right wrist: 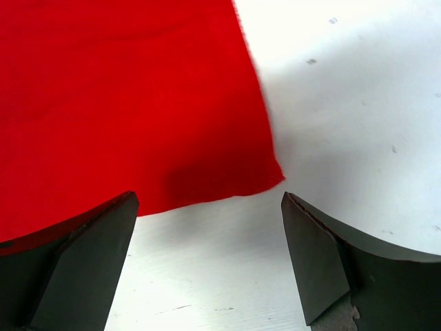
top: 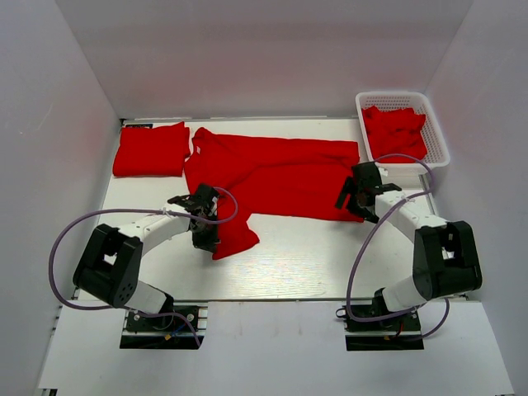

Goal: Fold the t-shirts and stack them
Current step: Grap the side of the flattened tshirt closest away from the robot with both arms, then fold the other side of the tshirt into a rectangle

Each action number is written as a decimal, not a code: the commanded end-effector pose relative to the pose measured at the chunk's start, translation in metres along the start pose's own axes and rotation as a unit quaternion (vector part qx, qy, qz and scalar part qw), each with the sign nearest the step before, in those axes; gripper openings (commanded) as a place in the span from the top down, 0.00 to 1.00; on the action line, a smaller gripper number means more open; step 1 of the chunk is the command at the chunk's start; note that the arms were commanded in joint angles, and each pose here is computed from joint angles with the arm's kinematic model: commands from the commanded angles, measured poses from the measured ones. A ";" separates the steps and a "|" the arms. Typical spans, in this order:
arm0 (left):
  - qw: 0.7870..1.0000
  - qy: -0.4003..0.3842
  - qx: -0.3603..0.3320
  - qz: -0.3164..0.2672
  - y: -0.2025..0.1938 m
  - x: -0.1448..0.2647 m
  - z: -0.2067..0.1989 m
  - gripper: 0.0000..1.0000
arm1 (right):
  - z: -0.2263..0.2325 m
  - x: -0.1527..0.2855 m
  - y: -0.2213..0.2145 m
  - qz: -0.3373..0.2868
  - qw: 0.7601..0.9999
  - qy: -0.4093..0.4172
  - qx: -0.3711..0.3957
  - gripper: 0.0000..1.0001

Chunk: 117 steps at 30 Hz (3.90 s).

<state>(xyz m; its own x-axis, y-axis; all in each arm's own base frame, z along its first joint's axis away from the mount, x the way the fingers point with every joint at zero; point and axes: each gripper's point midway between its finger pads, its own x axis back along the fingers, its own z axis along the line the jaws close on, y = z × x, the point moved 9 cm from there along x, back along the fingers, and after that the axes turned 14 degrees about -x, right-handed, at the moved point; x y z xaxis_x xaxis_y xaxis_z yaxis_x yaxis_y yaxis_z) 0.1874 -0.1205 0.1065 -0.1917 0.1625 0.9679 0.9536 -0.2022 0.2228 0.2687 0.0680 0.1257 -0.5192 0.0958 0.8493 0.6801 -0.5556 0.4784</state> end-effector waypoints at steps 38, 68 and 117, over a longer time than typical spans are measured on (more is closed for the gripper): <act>0.989 -0.081 -0.054 -0.108 0.065 0.048 -0.021 1.00 | 0.012 -0.023 0.014 0.010 0.999 0.043 -0.019 1.00; 0.941 0.006 -0.032 -0.336 0.265 0.093 0.033 1.00 | 0.074 -0.026 0.109 -0.050 0.998 0.037 -0.009 1.00; 0.915 -0.005 0.000 -0.403 0.363 0.031 0.132 0.00 | 0.125 -0.057 0.164 -0.048 0.993 0.108 0.015 0.12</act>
<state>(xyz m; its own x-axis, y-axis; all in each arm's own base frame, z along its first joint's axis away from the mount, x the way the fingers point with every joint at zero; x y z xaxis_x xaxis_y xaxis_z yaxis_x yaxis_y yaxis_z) 0.5534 -0.0619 0.1488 -0.7702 0.2271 0.5961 0.6023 -0.0489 0.7968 0.4694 0.0647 0.1580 -0.6070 0.0860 0.7901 0.6275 -0.5581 0.5428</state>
